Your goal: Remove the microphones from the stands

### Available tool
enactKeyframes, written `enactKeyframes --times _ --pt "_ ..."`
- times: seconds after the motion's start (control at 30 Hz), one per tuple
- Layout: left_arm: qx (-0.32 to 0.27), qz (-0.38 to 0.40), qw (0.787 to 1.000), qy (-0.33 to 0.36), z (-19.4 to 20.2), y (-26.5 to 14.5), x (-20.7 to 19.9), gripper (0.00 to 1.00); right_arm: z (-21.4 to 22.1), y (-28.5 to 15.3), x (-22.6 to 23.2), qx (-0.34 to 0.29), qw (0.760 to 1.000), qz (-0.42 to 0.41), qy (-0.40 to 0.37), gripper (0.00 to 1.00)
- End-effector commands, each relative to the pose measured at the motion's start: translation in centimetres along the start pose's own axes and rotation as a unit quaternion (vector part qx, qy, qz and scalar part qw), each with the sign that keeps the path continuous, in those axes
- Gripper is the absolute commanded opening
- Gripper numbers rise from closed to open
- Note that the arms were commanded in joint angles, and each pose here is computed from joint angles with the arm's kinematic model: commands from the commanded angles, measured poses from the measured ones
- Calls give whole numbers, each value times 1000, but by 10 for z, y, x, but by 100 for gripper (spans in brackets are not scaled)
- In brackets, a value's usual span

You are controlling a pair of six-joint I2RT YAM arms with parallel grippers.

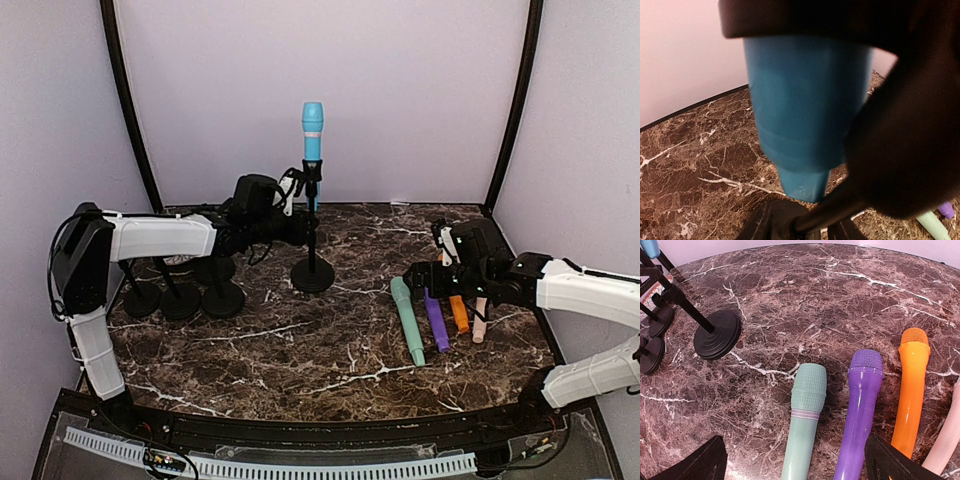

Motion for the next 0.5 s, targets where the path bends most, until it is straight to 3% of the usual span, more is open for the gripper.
enactKeyframes --times 0.0,0.27,0.47 --pt "-23 -9 1000 -4 -11 1 -2 37 -2 0 -1 -15 1000 -2 8 97" --pt "-28 -16 999 -3 -6 9 1 25 -4 0 -1 -15 1000 2 7 97" --pt "-41 -26 999 -2 -7 4 2 11 -4 1 -1 -15 1000 4 7 97"
Point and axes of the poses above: each gripper's point midway between its finger pads, its own y axis out along the fingers, its own x axis along the line the jaws close on, z = x × y, the point moved 9 cm from there along -y, back along the fingers, and after that the axes turned 2 degrees about -y, right-handed, at the moved point
